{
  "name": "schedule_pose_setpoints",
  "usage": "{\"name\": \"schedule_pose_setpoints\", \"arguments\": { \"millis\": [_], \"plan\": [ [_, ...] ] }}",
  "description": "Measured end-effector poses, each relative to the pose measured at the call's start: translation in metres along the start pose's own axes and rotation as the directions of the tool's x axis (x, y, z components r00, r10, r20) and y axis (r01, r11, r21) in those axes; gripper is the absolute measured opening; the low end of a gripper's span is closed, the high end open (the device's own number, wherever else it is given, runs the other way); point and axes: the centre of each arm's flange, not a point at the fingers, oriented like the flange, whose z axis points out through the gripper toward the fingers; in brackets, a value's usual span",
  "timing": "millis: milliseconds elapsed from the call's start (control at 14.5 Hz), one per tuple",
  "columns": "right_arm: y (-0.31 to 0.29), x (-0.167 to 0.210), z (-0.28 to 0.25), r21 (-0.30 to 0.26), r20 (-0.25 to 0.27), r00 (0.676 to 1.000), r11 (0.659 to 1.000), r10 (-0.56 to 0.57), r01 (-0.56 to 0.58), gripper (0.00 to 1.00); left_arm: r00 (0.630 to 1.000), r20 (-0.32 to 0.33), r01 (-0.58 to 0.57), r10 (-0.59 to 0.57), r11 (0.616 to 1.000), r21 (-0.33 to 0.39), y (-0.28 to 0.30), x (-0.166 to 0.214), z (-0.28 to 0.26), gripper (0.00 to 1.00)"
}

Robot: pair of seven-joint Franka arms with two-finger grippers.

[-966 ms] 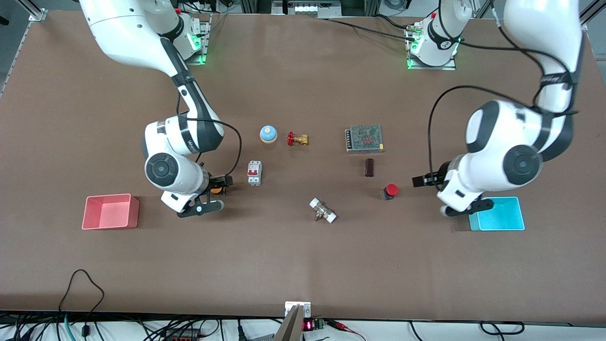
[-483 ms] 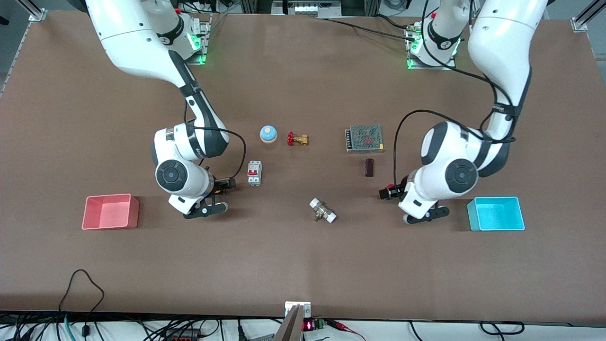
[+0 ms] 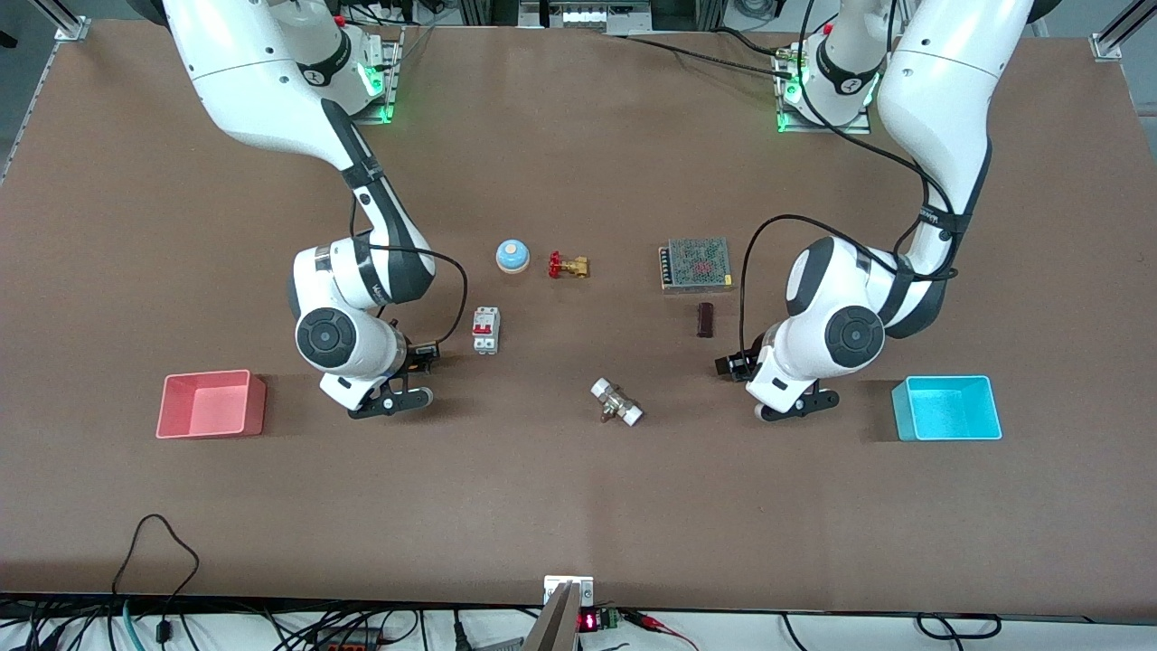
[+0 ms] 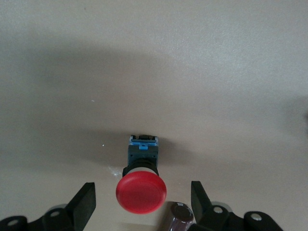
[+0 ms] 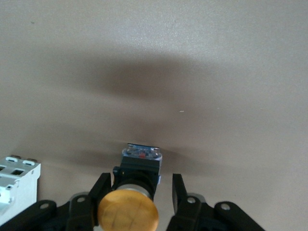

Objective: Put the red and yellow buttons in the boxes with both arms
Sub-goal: 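Grasp the yellow button with the right gripper while the left gripper grasps the red button, then carry the yellow button to the pink box while the left gripper carries red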

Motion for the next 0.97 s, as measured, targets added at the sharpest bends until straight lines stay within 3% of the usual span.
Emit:
{"name": "schedule_pose_setpoints", "arguments": {
  "millis": [138,276,621,966],
  "plan": [
    [0.000,0.000,0.001,0.000,0.001,1.000,1.000,0.000,0.000,0.44,1.000,0.000,0.000,0.000,1.000,0.000,0.000,0.000,0.000,0.63],
    [0.001,0.000,0.000,-0.001,0.001,1.000,1.000,0.001,-0.001,0.41,1.000,0.000,0.000,0.000,1.000,0.000,0.000,0.000,0.000,0.45],
    [0.010,0.008,-0.014,-0.005,-0.032,0.999,1.000,0.015,-0.016,0.41,1.000,-0.006,0.012,-0.012,1.000,-0.002,-0.007,0.005,-0.006,0.42],
    [0.100,0.016,-0.087,-0.012,-0.096,0.985,0.990,0.140,-0.142,0.41,0.998,-0.023,0.050,-0.050,0.999,-0.014,-0.052,0.025,-0.078,0.42]
  ]
}}
